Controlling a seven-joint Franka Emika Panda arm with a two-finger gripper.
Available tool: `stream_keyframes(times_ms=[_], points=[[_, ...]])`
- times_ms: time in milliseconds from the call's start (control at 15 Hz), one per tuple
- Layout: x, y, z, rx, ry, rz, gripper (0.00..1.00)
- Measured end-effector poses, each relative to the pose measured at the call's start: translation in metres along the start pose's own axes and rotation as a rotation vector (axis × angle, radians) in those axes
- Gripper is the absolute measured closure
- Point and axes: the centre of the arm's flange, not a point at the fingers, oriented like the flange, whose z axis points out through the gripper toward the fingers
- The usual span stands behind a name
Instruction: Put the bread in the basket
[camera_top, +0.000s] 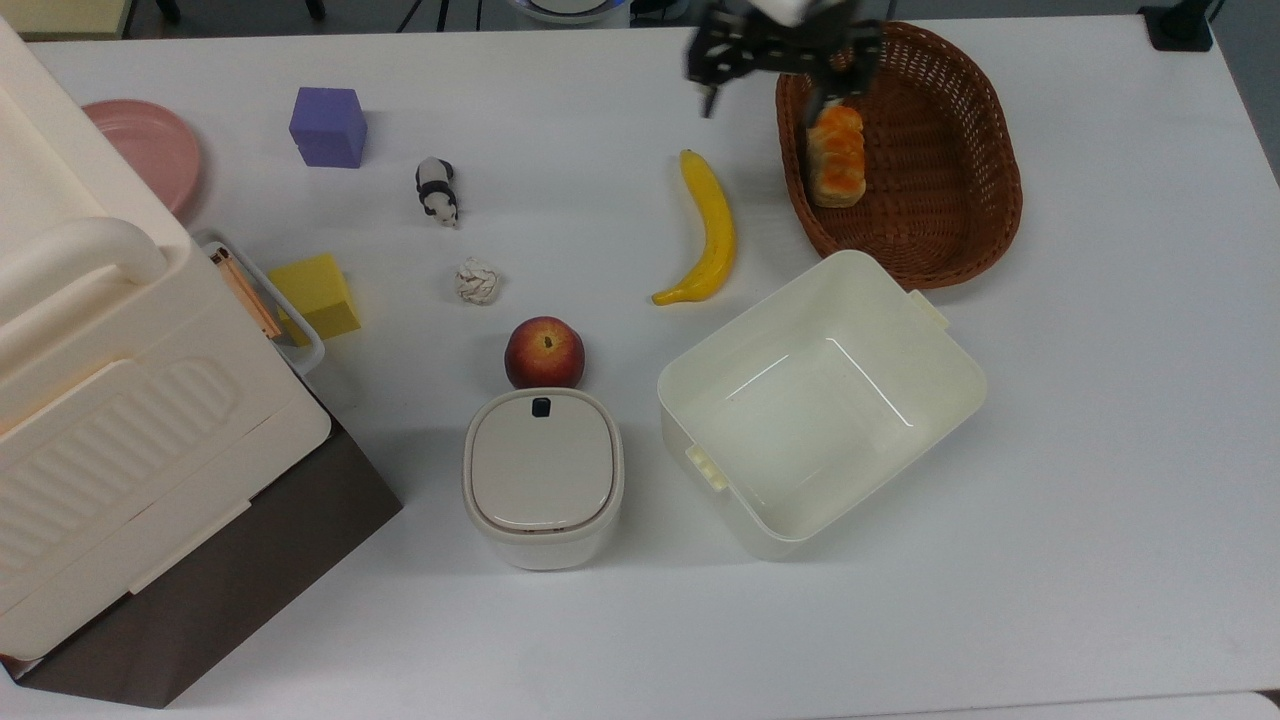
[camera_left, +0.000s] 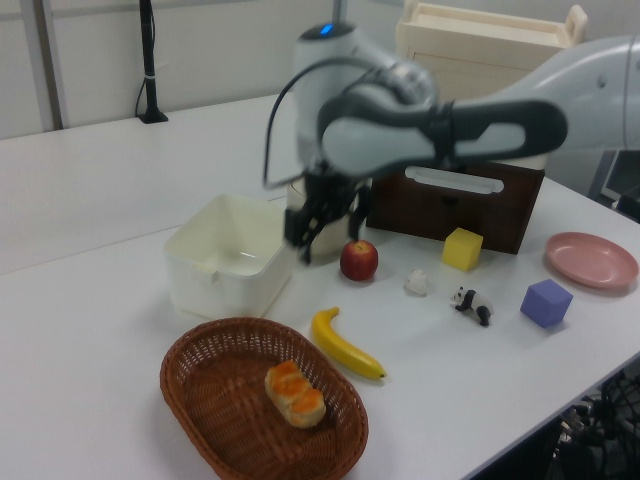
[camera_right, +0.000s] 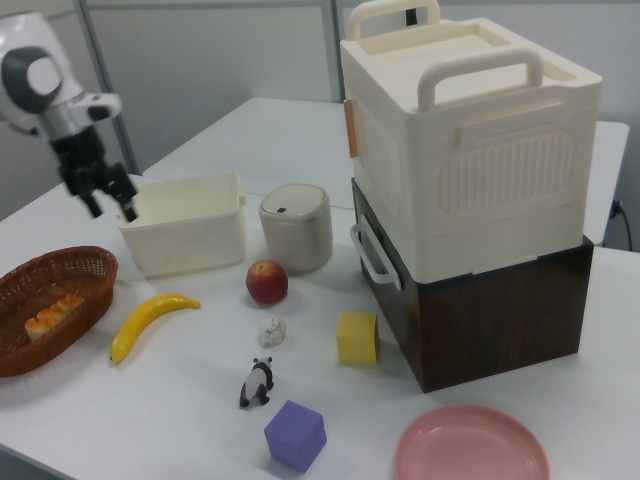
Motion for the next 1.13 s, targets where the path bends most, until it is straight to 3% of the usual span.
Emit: stream_keyframes(times_ms=[399, 864, 1130], points=[[0.026, 0.141, -0.028, 0.004, 0.020, 0.179, 0.00], [0.023, 0.213, -0.050, 0.066, 0.017, 0.245, 0.00], [0.022, 0.220, -0.048, 0.096, 0.001, 0.177, 0.00]])
